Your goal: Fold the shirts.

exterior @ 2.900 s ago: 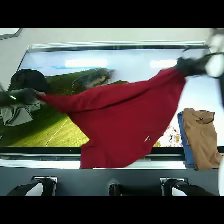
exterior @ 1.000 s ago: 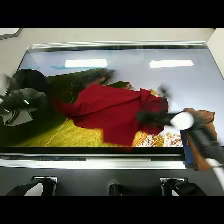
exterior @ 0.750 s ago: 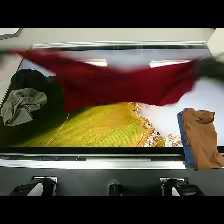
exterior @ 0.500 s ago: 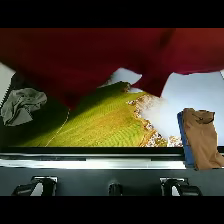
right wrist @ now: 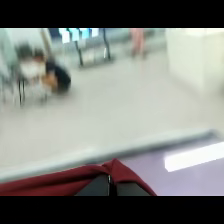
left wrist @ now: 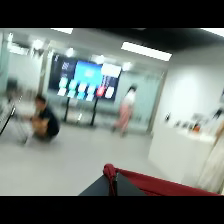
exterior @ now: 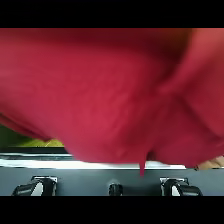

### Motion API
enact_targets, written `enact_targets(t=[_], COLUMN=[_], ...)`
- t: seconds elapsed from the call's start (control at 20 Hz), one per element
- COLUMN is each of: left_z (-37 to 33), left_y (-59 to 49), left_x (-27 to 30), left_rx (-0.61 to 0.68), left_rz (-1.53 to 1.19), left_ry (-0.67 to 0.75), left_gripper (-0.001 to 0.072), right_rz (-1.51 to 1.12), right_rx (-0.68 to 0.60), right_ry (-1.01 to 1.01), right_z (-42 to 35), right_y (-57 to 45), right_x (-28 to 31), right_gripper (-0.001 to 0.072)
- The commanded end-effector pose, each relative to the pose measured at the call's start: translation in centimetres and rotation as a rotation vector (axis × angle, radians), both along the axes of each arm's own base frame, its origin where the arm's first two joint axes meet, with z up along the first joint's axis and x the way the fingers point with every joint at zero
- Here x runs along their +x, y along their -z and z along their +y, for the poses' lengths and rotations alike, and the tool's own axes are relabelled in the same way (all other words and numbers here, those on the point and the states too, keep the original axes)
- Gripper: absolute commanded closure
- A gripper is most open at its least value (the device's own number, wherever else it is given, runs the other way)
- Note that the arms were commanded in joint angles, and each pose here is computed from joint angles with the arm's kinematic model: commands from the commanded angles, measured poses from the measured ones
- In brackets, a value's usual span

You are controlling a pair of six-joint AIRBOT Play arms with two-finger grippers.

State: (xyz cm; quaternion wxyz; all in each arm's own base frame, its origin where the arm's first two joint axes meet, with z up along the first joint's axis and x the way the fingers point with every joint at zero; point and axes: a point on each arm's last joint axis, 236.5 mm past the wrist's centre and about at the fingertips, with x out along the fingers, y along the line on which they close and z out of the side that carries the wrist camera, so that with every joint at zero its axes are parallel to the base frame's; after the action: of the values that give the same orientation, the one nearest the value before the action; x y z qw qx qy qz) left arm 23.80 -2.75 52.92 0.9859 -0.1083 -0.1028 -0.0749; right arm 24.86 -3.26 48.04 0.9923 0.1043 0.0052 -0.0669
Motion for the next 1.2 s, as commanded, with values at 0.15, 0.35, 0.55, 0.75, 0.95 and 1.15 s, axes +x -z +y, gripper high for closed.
enact_targets(t=[0.15, 0.35, 0.55, 0.75, 0.95, 1.15], left_z=[3.8, 4.9, 4.5, 3.1, 3.1, 4.7], left_y=[25.2, 41.8, 50.8, 52.9, 52.6, 56.1], left_x=[14.4, 20.7, 24.9, 26.9, 23.4, 15.2], left_rx=[0.007, -0.084, -0.189, -0.297, -0.222, -0.104], left_rz=[0.789, 1.137, 1.281, 1.286, 1.403, 1.744], left_ry=[0.015, 0.044, 0.082, 0.131, 0.238, 0.263], left_gripper=[0.0678, 0.0678, 0.0677, 0.0677, 0.0677, 0.0678], right_rz=[0.989, 1.174, 1.145, 1.092, 1.269, 1.646], right_rx=[0.169, 0.462, 0.754, 0.749, 0.586, 0.386], right_ry=[-0.368, -0.536, -0.592, -0.566, -0.561, -0.385], right_z=[6.6, 11.3, 14.7, 13.5, 8.9, 3.7], right_y=[26.2, 38.6, 44.4, 45.6, 45.0, 48.7], right_x=[12.1, 20.8, 26.1, 28.0, 22.3, 14.5], right_gripper=[0.0668, 0.0668, 0.0668, 0.0667, 0.0667, 0.0668])
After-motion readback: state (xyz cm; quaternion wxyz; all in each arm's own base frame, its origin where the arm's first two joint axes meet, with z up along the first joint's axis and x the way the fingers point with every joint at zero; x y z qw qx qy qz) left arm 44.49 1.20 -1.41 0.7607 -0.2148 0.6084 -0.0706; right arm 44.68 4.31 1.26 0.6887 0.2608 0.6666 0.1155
